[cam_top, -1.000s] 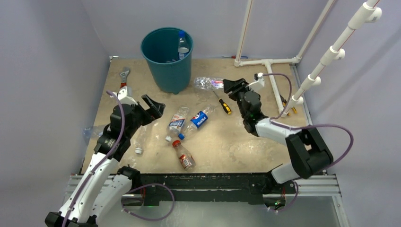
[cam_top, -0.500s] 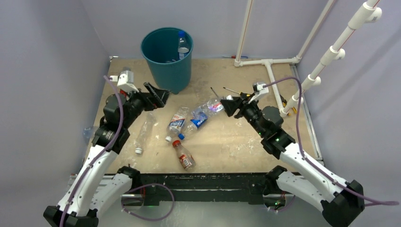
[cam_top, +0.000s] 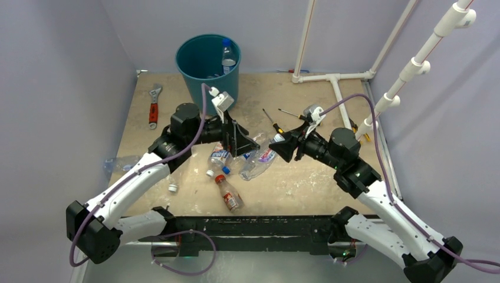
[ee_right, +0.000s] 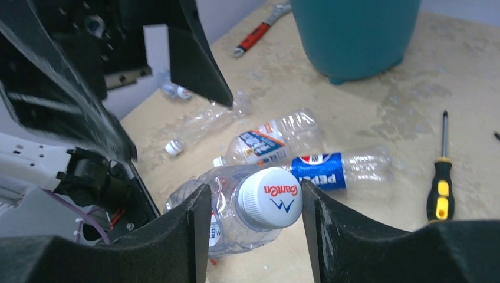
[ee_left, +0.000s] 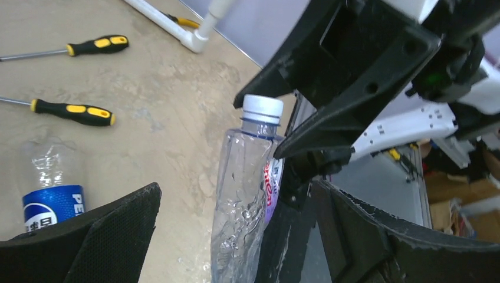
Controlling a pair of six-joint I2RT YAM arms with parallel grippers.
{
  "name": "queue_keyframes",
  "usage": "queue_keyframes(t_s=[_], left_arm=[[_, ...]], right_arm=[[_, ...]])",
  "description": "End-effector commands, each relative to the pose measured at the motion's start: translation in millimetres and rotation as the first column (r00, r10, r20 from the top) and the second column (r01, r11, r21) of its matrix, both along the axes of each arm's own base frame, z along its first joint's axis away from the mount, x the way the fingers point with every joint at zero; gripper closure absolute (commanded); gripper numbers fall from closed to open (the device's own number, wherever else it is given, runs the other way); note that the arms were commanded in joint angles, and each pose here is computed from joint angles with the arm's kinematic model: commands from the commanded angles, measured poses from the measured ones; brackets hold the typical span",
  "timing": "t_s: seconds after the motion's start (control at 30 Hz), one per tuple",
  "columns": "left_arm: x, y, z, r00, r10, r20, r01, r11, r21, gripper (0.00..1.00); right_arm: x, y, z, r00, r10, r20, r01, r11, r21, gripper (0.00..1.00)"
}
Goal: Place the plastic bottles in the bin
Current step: Pick up the plastic bottle at the center of the board.
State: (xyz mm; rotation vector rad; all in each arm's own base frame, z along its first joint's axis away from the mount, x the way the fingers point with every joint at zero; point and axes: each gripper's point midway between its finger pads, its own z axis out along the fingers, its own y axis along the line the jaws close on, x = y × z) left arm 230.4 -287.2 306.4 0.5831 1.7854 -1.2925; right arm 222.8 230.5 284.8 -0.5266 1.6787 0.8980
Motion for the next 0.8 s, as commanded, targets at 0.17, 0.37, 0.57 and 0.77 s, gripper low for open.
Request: queue_keyframes(t_s=[0.17, 0.37, 0.57, 0.77], left_arm=[[-16, -4, -10, 0.986, -0.131, 0.107, 0.117, 0.985, 0.131, 0.01], [-25, -15, -9, 0.975, -0.192, 0.108, 0.182, 0.979, 0.096, 0.03], [-41, -30, -13, 0.957, -0.271, 0.105, 0.263, 0.961, 0.084, 0.12], [-50, -35, -18, 0.950, -0.303, 0.078, 0.299, 0.952, 0.061, 0.18]], right_arm=[[-20, 18, 44, 0.979, 0.177, 0.101, -0.179, 0.984, 0.007, 0.79], [-27, 23, 53, 0.966, 0.226, 0.126, -0.231, 0.973, 0.024, 0.79], [-27, 28, 60, 0.958, 0.251, 0.140, -0.259, 0.965, 0.038, 0.79], [-25, 34, 66, 0.950, 0.272, 0.151, -0.283, 0.958, 0.054, 0.79]])
